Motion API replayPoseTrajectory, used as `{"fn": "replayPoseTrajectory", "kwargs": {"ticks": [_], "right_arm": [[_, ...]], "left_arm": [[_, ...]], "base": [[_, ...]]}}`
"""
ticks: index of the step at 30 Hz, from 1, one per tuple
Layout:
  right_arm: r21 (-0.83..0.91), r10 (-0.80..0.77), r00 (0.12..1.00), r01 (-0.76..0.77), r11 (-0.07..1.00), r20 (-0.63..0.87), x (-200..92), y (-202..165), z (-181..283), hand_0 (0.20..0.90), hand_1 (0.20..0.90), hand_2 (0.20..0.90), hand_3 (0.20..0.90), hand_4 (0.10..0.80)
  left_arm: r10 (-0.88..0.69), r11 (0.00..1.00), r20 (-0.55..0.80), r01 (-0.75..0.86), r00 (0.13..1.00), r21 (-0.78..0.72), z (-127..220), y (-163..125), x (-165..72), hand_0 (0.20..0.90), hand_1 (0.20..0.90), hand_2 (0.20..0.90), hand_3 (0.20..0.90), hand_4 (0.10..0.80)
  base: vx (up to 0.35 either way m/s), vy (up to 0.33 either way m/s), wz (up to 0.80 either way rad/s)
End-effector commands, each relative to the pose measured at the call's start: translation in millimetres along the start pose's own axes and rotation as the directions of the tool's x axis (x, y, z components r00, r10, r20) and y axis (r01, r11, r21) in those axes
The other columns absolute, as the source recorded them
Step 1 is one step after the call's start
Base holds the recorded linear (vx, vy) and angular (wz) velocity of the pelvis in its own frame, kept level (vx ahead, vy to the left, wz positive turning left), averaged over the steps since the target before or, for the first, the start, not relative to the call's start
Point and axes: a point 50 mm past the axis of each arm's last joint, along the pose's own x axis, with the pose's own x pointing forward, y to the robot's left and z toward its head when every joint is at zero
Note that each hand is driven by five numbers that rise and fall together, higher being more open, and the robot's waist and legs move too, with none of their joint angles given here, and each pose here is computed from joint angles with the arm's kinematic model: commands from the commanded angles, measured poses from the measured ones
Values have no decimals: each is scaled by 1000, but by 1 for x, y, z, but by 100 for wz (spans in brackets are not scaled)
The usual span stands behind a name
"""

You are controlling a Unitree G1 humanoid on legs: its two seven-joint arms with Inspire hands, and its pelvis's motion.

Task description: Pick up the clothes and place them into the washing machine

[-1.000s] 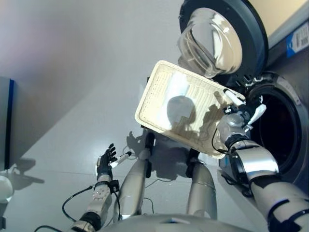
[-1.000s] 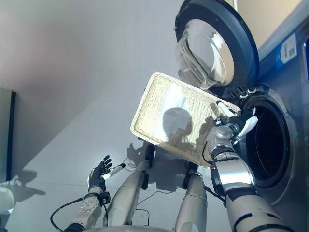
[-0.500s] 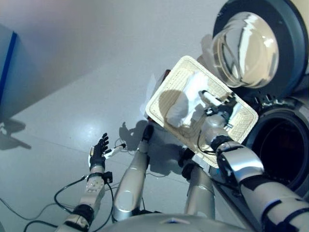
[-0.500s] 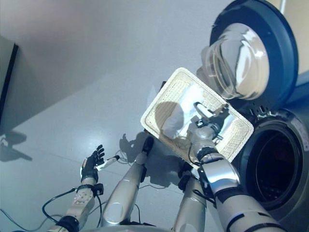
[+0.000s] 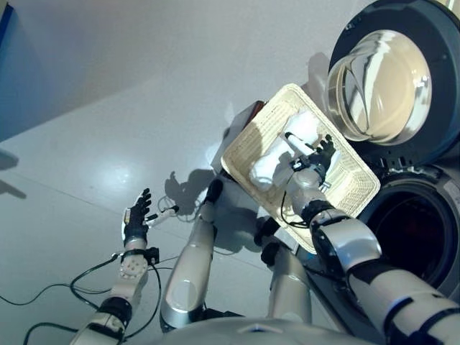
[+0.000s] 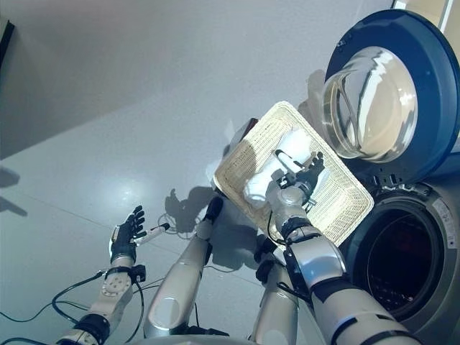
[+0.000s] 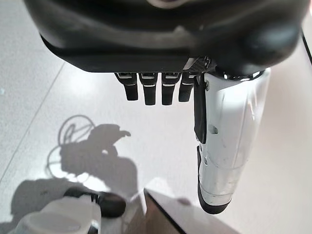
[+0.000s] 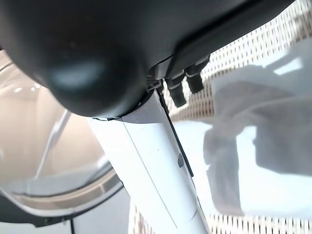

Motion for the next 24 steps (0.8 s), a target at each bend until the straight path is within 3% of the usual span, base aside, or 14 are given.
{"fn": "replayPoseTrajectory", "kwargs": {"ticks": [1, 15, 24], "right_arm": [[-35, -97, 990, 102, 994, 106, 13, -20, 14, 900, 900, 900, 900, 800], [-79, -60, 989, 71, 994, 132, 6, 0, 27, 900, 900, 900, 900, 800], [-283, -6, 993, 41, 958, 122, 3, 7, 23, 900, 900, 900, 900, 800]], "left_arm": [[84, 996, 82, -85, 993, 10, 11, 20, 4, 900, 900, 900, 900, 800], [58, 998, 189, -53, 980, -28, 38, 6, 9, 900, 900, 900, 900, 800], [51, 999, 189, -48, 981, -23, 44, 3, 14, 900, 900, 900, 900, 800]], "base": [[7, 7, 12], [38, -36, 18], [46, -7, 11]]}}
